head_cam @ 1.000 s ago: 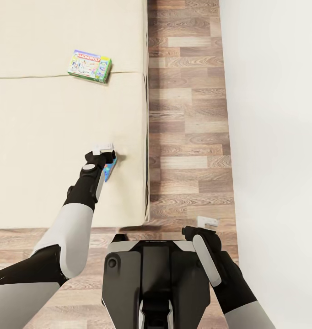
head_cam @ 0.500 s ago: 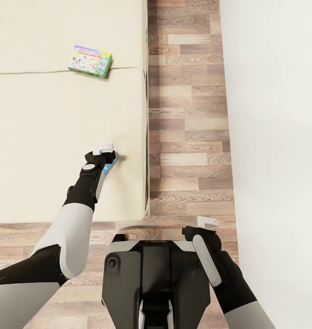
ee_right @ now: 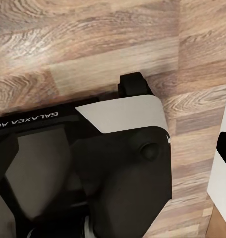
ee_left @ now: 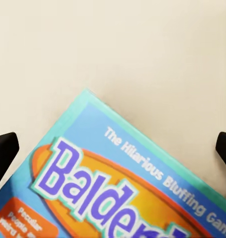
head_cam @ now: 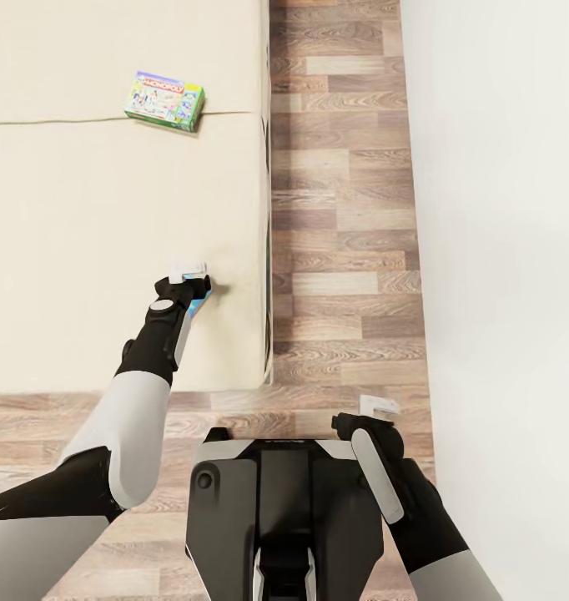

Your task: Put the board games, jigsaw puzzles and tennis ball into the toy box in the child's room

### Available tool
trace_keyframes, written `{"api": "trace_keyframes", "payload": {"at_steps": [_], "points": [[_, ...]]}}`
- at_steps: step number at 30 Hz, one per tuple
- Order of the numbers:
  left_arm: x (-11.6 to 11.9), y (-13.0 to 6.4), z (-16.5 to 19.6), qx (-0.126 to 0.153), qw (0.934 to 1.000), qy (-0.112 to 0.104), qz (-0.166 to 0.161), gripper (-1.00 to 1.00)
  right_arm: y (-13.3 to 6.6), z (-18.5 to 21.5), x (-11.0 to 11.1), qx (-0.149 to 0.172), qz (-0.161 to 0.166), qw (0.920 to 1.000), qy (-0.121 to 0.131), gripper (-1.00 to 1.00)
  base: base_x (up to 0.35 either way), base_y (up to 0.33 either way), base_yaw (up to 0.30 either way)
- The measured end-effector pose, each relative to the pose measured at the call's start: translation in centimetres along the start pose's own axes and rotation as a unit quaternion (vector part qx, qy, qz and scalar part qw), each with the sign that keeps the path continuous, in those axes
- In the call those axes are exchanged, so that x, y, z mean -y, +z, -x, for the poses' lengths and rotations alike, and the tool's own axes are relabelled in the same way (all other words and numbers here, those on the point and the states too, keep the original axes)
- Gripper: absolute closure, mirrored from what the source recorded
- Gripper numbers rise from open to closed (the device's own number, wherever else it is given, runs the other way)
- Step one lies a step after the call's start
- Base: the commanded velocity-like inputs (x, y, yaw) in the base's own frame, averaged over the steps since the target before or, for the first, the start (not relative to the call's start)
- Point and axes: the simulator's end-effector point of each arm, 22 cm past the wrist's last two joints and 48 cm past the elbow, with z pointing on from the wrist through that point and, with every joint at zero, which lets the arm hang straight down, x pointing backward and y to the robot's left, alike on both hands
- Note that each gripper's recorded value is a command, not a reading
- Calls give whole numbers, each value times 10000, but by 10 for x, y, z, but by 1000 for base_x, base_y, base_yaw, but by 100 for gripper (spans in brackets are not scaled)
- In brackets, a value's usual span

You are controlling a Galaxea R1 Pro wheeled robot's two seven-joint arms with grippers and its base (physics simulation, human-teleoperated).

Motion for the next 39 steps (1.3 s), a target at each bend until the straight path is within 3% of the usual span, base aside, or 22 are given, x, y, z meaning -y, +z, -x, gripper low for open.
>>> {"api": "trace_keyframes", "payload": {"at_steps": [39], "points": [[0,0,-1,-16,10000,0,3,-100,0,0,0,-1,0,10000,0,-100,-130,19,0]]}}
